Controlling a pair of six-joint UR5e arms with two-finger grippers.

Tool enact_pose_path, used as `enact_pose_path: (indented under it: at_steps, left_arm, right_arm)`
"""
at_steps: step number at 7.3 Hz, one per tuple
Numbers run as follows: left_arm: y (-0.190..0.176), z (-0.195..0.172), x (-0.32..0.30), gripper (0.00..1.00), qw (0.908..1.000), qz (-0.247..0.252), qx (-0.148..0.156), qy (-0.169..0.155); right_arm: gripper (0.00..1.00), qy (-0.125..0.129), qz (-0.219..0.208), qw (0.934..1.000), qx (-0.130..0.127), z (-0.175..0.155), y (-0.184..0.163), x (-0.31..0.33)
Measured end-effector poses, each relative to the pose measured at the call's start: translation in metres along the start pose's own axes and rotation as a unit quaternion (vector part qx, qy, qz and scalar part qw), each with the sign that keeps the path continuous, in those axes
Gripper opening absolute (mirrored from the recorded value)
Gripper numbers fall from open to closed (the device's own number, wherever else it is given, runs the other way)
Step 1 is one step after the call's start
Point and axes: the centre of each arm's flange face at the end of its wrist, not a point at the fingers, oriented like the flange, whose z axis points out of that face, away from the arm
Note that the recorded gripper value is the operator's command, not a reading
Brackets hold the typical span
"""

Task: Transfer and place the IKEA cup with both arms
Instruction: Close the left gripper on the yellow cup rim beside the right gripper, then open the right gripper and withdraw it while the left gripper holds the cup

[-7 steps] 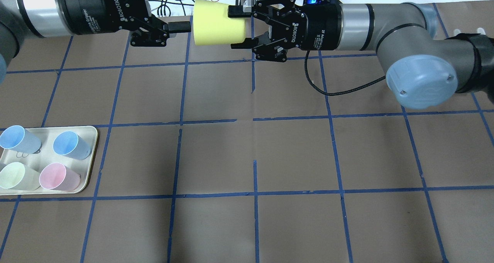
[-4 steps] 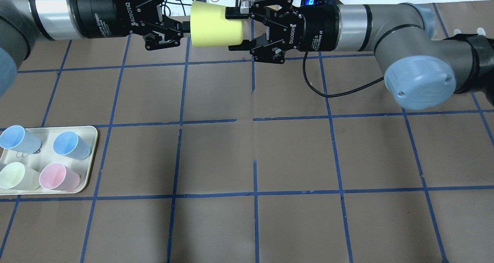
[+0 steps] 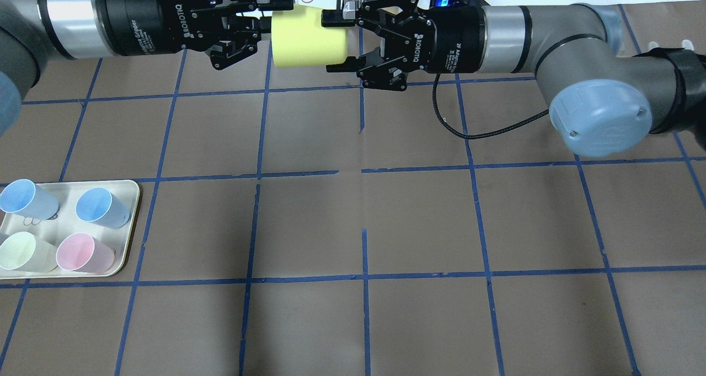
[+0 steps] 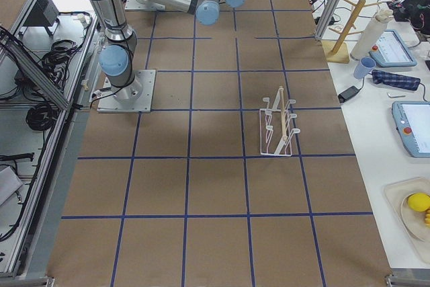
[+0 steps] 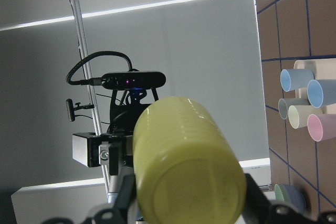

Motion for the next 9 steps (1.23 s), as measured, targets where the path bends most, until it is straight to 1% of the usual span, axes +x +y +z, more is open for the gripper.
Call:
enact_pose_path:
  at_steps: [1, 2, 3, 4, 7, 9]
  left_arm:
    - [0.0002, 0.0001, 0.0001, 0.05, 1.0000, 0.000, 0.000, 0.000]
    - [0.0002, 0.0002, -0.0001, 0.00, 1.0000, 0.000, 0.000, 0.000]
    - [0.0002, 0.0003, 0.0001, 0.00, 1.0000, 0.000, 0.000, 0.000]
    - [0.0002, 0.0004, 0.0003, 0.00, 1.0000, 0.000, 0.000, 0.000]
    - [0.0004, 0.0002, 0.0017, 0.00, 1.0000, 0.001, 0.000, 0.000]
    - [0.0004, 0.0000, 0.0024, 0.00, 1.0000, 0.001, 0.000, -0.001]
  right_arm:
    - [0.24, 0.000, 0.000, 1.0000, 0.000, 0.0000, 0.0000, 0.0000]
    - [0.25, 0.000, 0.001, 1.0000, 0.000, 0.0000, 0.0001, 0.0000]
    - [0.47, 0.000, 0.000, 1.0000, 0.000, 0.0000, 0.0002, -0.0002]
    - [0.99, 0.000, 0.000, 1.0000, 0.000, 0.0000, 0.0003, -0.0003]
    - [1.00, 0.000, 0.000, 1.0000, 0.001, -0.0008, -0.0020, 0.0001]
    - [1.00, 0.000, 0.000, 1.0000, 0.006, -0.0063, -0.0049, -0.0015]
